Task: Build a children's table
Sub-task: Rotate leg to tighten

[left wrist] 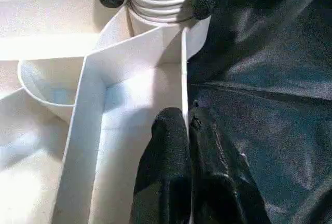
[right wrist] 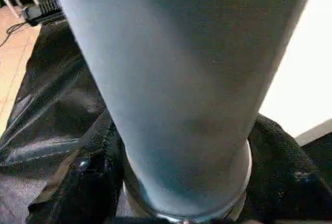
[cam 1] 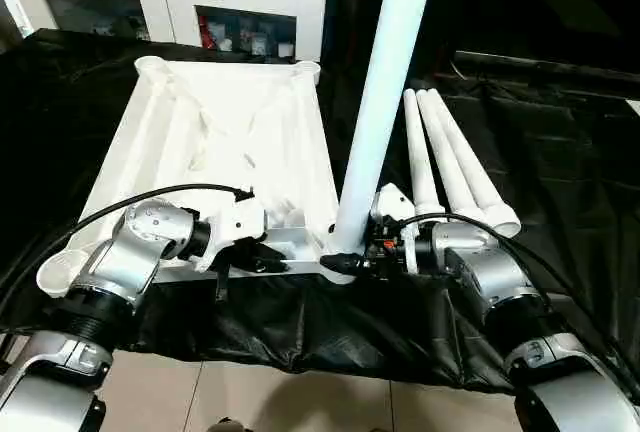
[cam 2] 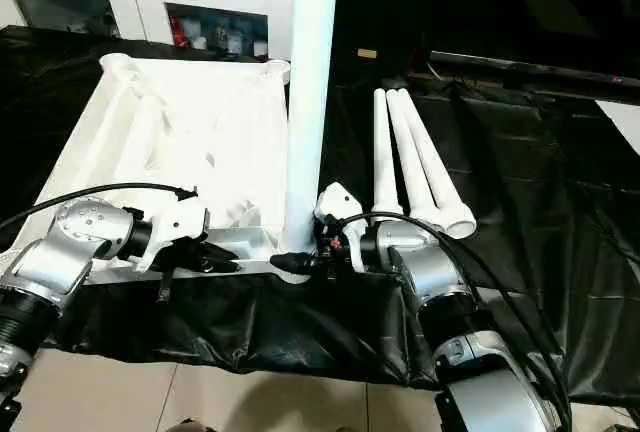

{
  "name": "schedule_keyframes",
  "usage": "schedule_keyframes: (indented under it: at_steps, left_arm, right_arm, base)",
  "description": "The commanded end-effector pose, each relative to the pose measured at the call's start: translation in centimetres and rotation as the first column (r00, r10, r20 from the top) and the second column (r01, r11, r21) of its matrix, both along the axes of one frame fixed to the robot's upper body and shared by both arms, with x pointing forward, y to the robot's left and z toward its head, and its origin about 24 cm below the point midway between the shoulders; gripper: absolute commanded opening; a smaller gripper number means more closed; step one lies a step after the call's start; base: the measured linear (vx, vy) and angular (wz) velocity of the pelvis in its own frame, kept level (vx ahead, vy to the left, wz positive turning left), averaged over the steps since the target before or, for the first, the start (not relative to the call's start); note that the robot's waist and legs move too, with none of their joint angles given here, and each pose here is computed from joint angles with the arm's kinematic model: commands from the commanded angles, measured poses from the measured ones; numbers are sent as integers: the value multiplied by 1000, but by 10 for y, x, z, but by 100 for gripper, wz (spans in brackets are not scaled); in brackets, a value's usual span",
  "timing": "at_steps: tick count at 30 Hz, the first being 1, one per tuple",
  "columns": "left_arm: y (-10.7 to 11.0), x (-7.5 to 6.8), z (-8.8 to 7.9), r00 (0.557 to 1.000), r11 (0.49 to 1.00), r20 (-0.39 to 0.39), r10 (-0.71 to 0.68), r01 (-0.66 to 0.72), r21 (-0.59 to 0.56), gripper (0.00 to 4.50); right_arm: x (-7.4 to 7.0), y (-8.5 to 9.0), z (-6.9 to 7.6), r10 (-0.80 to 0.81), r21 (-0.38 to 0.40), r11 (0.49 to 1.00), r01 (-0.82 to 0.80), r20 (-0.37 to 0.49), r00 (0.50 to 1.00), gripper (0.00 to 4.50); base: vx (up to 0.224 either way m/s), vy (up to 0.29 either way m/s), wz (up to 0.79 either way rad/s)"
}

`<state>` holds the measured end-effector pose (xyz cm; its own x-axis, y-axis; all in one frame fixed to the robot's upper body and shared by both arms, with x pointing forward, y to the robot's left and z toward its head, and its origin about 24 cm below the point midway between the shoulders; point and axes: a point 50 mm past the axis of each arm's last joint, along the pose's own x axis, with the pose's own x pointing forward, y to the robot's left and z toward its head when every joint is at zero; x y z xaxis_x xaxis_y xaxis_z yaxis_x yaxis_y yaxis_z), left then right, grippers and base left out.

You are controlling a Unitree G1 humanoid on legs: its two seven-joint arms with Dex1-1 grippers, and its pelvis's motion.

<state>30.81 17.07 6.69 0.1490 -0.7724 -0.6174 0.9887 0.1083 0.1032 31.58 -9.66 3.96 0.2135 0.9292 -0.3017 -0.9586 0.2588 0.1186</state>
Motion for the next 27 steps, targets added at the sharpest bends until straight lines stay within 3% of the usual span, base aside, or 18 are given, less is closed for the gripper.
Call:
schedule_keyframes:
  at_steps: [1, 3, 4, 5, 6, 7, 9, 13, 14, 17, 20, 21, 27]
  left_arm:
    - [-17, 6, -4, 995, 995, 33, 94, -93, -33, 0]
    - [-23, 12, -5, 981, 982, 55, 185, -182, -57, 0]
    - [-23, 12, -5, 981, 982, 55, 185, -182, -57, 0]
    - [-32, 15, -4, 965, 966, 74, 250, -244, -79, 0]
    - [-32, 15, -4, 965, 966, 74, 250, -244, -79, 0]
    - [-48, 20, -3, 934, 936, 97, 344, -333, -112, 0]
    - [-61, 21, -4, 917, 919, 105, 385, -372, -129, 0]
    - [-82, 17, -4, 930, 931, 104, 353, -337, -144, 0]
    - [-82, 17, -4, 930, 931, 104, 353, -337, -144, 0]
    - [-83, 16, -4, 935, 936, 106, 339, -323, -143, 0]
    - [-69, 18, -5, 943, 948, 116, 311, -299, -110, 0]
    - [-69, 18, -5, 943, 948, 116, 311, -299, -110, 0]
    - [-45, 12, -3, 974, 979, 102, 201, -195, -65, 0]
  right_arm:
    - [1, 28, -4, -77, 33, 997, 77, 3, 997, 274]
    - [8, 34, -8, -228, 23, 973, 228, 4, 974, 272]
    - [8, 34, -8, -228, 23, 973, 228, 4, 974, 272]
    - [13, 39, -11, -337, 23, 941, 337, -4, 942, 272]
    - [13, 39, -11, -337, 23, 941, 337, -4, 942, 271]
    - [17, 52, -13, -457, 29, 889, 458, -28, 889, 271]
    - [19, 64, -13, -521, 25, 852, 523, -45, 852, 270]
    - [14, 85, -8, -484, 59, 872, 486, -33, 874, 270]
    - [14, 85, -8, -484, 59, 872, 486, -33, 874, 270]
    - [14, 85, -7, -477, 65, 876, 477, -28, 879, 343]
    - [16, 73, -4, -443, 74, 894, 442, 4, 896, 346]
    - [16, 73, -4, -443, 74, 894, 442, 4, 896, 370]
    - [14, 47, -1, -270, 62, 962, 267, 49, 962, 370]
  base:
    - [0, 0, 0]
    - [0, 0, 0]
    - [0, 0, 0]
    - [0, 0, 0]
    - [0, 0, 0]
    - [0, 0, 0]
    - [0, 0, 0]
    - [0, 0, 0]
    - [0, 0, 0]
    - [0, 0, 0]
    - [0, 0, 0]
    - [0, 0, 0]
    - [0, 0, 0]
